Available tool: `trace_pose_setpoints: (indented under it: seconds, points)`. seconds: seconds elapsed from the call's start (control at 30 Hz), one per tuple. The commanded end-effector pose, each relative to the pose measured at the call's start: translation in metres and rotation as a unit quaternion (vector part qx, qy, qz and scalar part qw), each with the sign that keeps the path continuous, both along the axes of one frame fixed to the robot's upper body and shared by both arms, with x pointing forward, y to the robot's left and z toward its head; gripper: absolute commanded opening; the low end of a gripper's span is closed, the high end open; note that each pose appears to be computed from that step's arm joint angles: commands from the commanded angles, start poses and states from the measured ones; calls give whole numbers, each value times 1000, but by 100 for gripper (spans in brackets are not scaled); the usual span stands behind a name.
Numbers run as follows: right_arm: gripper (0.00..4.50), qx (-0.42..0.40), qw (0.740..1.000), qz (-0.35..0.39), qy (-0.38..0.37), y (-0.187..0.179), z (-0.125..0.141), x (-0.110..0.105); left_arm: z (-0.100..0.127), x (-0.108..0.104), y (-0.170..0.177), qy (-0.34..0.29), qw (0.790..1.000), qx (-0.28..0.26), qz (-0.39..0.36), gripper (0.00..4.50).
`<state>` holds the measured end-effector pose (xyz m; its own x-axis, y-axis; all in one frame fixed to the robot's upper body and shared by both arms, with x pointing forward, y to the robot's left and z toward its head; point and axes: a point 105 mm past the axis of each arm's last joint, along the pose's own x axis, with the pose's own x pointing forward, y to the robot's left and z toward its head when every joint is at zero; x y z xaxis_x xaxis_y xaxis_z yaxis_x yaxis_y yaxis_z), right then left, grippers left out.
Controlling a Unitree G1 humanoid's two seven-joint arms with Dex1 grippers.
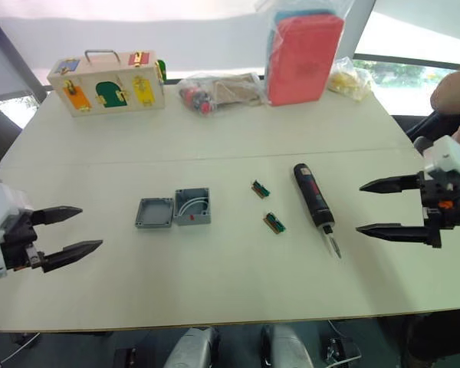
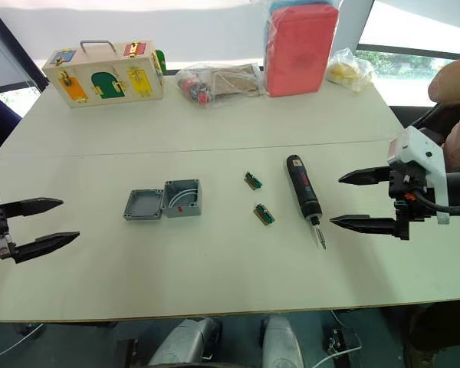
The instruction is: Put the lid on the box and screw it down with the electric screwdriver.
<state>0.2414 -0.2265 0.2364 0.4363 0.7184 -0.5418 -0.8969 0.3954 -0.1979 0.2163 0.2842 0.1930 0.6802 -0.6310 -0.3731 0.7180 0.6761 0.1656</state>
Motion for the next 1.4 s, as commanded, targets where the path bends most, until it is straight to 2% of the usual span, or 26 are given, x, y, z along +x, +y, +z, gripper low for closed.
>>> trace_pose_setpoints:
  seconds: [0.03, 0.13, 0.63, 0.83, 1.07, 1.2, 1.4]
  points:
    - [450, -4, 1000, 14, -17, 7, 9, -2, 5, -2, -5, -7, 1000, 4, -17, 446]
    - [450, -3, 1000, 16, -17, 10, 9, -2, 5, -2, -4, -10, 1000, 16, -16, 446]
    - [450, 6, 999, 18, -29, 21, 9, 8, 6, 0, -6, -20, 1000, 11, -15, 446]
    - [450, 15, 999, 32, -34, 39, 3, 16, 5, 7, -13, -33, 999, 11, -24, 446]
    - [450, 24, 994, 97, -52, 99, -20, 44, -21, 35, -26, -52, 996, 56, -48, 446]
    - [450, 37, 991, 116, -58, 157, -42, 71, -35, 53, -37, -62, 993, 70, -70, 446]
    - [450, 32, 988, 140, -56, 231, -59, 86, -34, 65, -43, -73, 992, 64, -77, 446]
